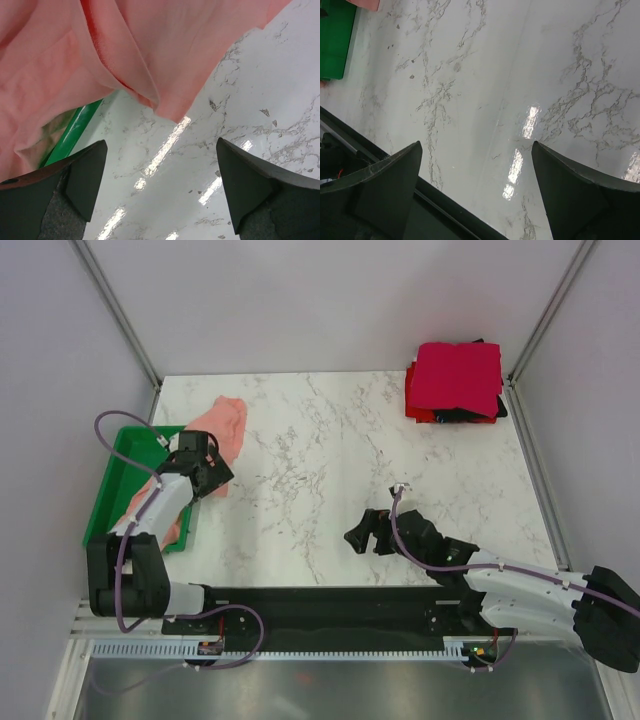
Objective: Fold and stack the t-shirts
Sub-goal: Grab the tshirt from the pile, then move the tshirt to the center of the board, then flatten the tshirt out
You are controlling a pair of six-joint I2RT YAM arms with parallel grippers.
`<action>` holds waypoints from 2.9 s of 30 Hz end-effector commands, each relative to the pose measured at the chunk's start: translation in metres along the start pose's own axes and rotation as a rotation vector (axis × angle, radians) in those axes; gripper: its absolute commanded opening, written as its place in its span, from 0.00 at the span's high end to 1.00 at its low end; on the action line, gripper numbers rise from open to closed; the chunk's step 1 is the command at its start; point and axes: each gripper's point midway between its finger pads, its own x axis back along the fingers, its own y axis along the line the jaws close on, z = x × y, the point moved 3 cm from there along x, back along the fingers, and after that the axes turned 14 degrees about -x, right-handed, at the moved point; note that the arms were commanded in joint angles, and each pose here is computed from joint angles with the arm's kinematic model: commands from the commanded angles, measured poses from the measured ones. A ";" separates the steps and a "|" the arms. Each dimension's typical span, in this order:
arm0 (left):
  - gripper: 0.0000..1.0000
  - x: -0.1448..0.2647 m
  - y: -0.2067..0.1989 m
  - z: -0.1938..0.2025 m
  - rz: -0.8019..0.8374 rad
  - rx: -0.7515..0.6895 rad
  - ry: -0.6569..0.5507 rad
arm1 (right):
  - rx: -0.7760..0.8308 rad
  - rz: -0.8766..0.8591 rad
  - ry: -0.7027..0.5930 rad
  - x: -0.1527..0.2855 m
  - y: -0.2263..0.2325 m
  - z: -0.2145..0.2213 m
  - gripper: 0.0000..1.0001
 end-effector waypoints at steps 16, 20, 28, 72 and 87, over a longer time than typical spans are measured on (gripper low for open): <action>0.07 -0.051 -0.028 -0.016 -0.001 0.058 0.035 | -0.039 -0.013 -0.012 -0.006 0.003 -0.007 0.02; 0.09 -0.067 -0.034 -0.015 -0.013 0.053 0.052 | -0.043 -0.010 -0.003 -0.007 0.001 -0.006 0.02; 0.66 -0.085 -0.046 -0.036 -0.027 0.043 0.027 | -0.056 -0.003 0.010 -0.010 -0.002 -0.007 0.02; 0.09 0.317 -0.351 0.135 1.113 -0.452 -0.050 | -0.184 0.230 -0.604 0.202 0.011 -0.158 0.02; 0.14 0.264 -0.096 0.066 0.769 -0.169 -0.276 | -0.330 0.561 -0.095 0.085 -0.078 -0.016 0.16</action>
